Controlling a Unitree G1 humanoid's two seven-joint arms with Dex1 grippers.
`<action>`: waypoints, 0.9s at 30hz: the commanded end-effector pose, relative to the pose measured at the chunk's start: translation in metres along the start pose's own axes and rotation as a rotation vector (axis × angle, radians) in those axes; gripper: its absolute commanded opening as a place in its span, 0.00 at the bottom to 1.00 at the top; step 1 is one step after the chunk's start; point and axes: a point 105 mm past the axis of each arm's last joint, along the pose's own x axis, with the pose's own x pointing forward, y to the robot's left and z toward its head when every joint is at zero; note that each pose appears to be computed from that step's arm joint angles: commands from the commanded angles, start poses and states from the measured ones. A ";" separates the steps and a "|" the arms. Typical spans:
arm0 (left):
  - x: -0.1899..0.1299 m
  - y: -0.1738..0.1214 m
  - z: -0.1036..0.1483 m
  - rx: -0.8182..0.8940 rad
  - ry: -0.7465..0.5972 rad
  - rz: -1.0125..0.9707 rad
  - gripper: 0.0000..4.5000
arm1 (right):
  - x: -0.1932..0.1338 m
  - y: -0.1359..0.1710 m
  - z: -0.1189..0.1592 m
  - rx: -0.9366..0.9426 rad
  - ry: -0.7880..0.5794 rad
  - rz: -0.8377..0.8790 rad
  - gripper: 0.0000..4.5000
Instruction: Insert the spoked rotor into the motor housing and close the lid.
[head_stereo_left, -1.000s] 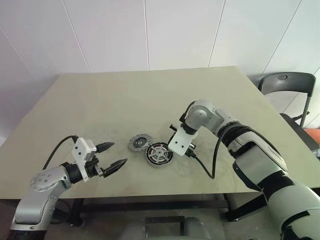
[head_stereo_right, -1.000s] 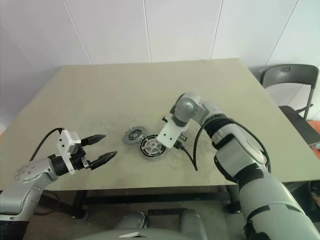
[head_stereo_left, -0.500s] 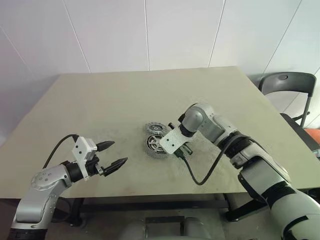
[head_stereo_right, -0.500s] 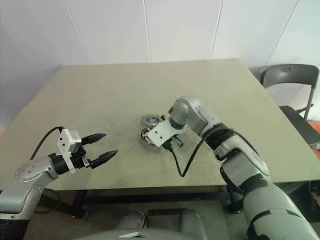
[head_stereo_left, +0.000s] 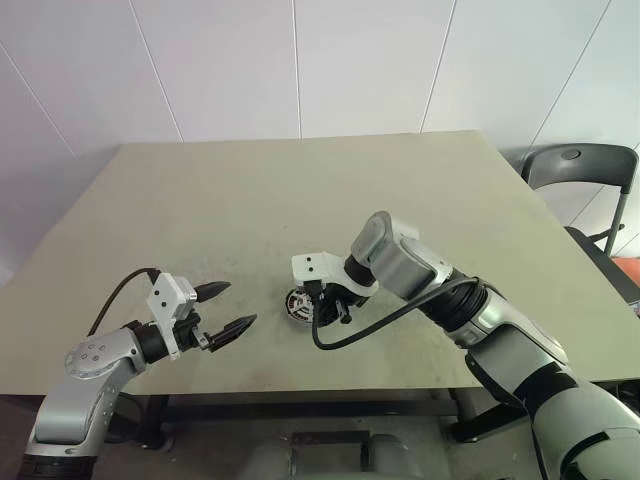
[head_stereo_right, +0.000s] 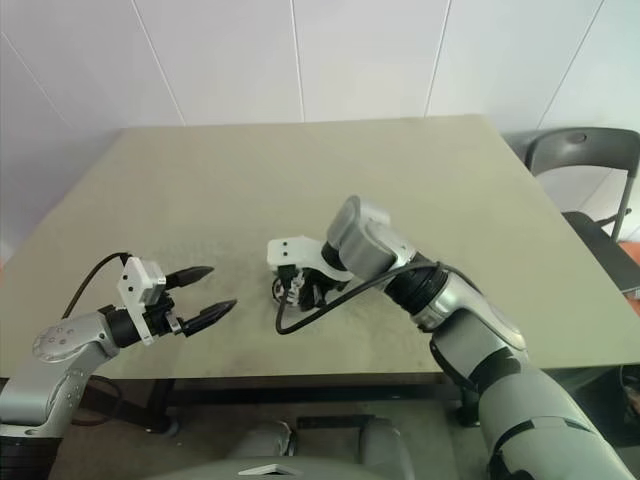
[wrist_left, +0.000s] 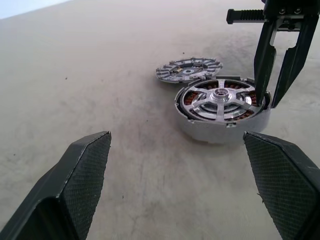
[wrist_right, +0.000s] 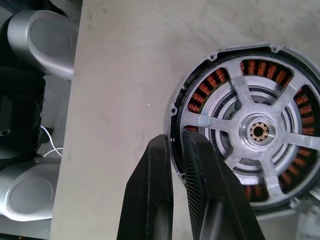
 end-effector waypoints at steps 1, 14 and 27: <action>0.001 0.001 0.006 0.030 -0.023 0.006 1.00 | -0.006 -0.015 0.006 0.012 -0.006 -0.103 0.02; 0.002 0.001 0.007 0.015 -0.041 -0.012 1.00 | -0.043 -0.015 0.021 -0.363 -0.007 -0.171 0.84; -0.007 -0.010 0.003 -0.026 -0.030 -0.056 1.00 | -0.031 -0.031 -0.003 -0.894 0.122 -0.100 0.84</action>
